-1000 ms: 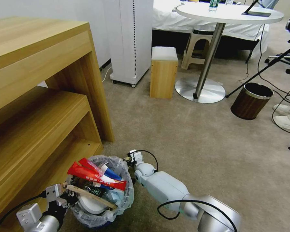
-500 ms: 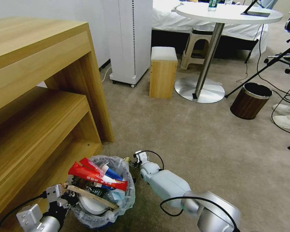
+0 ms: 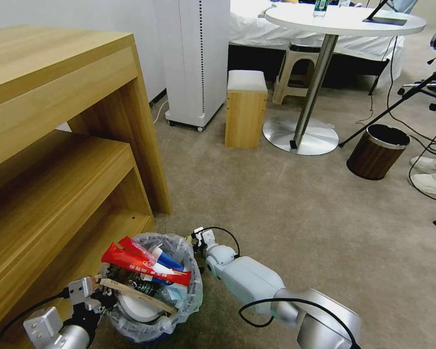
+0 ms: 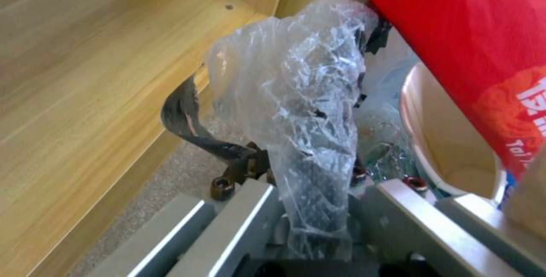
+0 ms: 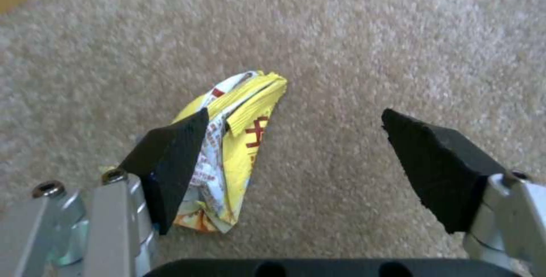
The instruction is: Pick up the trash bin and place the garbage on the floor into it.
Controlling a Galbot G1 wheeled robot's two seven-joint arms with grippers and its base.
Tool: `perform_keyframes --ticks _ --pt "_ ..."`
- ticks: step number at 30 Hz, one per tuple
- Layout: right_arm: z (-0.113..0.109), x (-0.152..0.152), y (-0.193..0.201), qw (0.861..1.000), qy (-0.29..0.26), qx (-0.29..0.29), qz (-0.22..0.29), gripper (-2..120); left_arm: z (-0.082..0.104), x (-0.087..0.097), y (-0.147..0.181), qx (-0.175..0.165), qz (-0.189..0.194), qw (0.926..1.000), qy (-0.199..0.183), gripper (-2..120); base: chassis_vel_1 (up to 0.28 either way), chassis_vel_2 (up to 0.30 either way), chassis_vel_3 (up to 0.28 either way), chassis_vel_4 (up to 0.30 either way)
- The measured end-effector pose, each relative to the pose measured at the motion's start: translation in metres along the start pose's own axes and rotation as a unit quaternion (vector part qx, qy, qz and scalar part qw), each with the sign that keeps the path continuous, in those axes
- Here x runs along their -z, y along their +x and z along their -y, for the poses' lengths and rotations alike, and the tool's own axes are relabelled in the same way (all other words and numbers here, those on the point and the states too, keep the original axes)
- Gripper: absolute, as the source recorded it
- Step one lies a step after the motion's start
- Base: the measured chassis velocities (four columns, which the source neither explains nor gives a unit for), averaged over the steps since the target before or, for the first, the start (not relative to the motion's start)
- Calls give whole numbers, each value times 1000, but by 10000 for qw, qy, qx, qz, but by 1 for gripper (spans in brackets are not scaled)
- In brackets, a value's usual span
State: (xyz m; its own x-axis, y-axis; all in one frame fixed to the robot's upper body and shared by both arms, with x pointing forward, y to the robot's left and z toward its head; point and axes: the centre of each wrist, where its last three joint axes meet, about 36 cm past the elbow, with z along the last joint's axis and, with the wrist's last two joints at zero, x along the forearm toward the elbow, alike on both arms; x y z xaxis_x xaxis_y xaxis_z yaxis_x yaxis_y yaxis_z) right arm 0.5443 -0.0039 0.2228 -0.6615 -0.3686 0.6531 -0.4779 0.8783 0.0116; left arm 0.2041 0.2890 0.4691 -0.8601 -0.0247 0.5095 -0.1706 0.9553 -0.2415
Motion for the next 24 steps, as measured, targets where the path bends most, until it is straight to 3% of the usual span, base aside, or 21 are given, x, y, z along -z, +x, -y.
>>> perform_keyframes --ticks 7,13,20,24 --pt "5 11 -2 9996 242 171 -20 93 3 -1 3 -10 20 10000 1 1 0 0 0 0" --pt "-4 7 -1 9990 351 277 -19 95 3 0 4 -1 53 10000 11 1 0 0 0 0" --pt "-7 -9 -1 9983 465 238 -245 94 5 0 6 0 95 10000 21 1 0 0 0 0" --pt "-6 -25 -1 9974 603 174 -357 80 9 0 10 -47 138 9999 13 1 0 0 0 0"
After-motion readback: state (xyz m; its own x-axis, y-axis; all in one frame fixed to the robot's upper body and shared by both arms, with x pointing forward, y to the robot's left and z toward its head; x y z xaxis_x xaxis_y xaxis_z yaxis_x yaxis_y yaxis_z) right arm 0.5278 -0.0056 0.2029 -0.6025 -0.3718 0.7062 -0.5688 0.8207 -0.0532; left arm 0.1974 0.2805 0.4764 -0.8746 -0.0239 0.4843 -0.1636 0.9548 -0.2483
